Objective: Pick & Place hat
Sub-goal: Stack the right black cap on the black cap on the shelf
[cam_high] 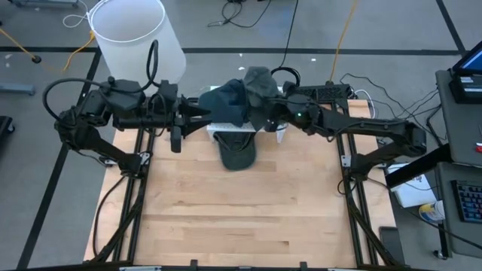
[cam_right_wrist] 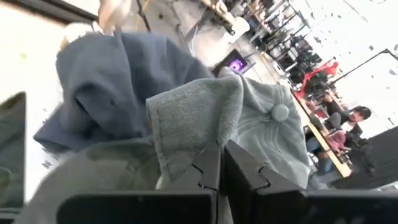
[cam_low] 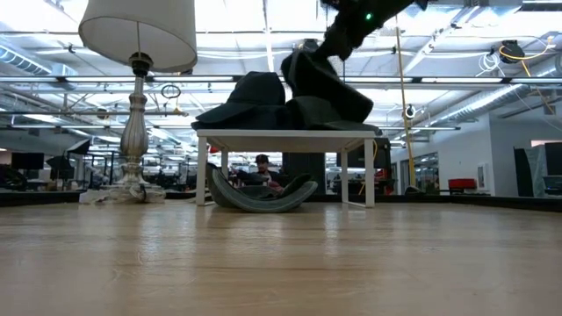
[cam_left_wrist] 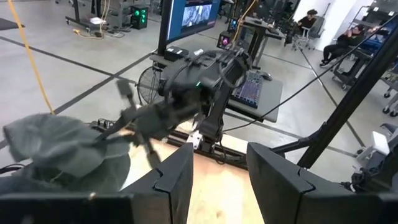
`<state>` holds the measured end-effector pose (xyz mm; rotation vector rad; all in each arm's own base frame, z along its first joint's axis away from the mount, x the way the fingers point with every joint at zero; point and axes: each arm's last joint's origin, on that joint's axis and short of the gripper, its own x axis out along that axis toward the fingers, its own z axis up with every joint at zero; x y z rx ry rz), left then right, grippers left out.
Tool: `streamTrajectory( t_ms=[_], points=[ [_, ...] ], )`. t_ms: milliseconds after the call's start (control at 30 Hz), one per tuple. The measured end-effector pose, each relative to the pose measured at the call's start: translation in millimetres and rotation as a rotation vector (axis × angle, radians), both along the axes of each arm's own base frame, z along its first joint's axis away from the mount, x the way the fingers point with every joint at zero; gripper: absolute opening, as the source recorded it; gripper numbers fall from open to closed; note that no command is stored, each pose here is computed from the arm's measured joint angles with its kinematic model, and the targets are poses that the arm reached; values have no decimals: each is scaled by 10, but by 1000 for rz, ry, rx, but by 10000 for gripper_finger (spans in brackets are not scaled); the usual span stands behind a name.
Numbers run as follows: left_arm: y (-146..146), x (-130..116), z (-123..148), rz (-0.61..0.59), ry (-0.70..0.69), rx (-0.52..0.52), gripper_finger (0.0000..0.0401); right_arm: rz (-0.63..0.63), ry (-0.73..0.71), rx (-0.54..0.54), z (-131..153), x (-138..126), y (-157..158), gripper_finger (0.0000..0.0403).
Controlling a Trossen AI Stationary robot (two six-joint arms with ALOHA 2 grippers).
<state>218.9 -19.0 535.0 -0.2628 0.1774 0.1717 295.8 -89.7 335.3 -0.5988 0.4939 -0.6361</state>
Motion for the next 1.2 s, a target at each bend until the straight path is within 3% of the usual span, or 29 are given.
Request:
streamTrajectory(
  t_ms=[167, 433, 600, 833, 967, 1200],
  points=[
    [0, 0, -7, 2, 6, -9, 152, 19, 33, 49, 13, -82, 118, 1],
    [-11, -1, -6, -1, 4, -18, 152, 51, 127, 139, -335, -86, 34, 1],
    [-13, -1, -7, -2, 3, -23, 152, 137, 130, 193, -459, -102, 21, 16],
    [-13, 0, -7, -3, 4, -19, 152, 201, 99, 85, -368, -79, 68, 79],
    [-36, -3, -7, -14, 4, -18, 152, 181, 24, 110, -244, -166, 90, 122],
    [-57, -5, -7, -26, 5, -13, 152, 79, -396, 136, 107, -307, -272, 146]
  ],
)
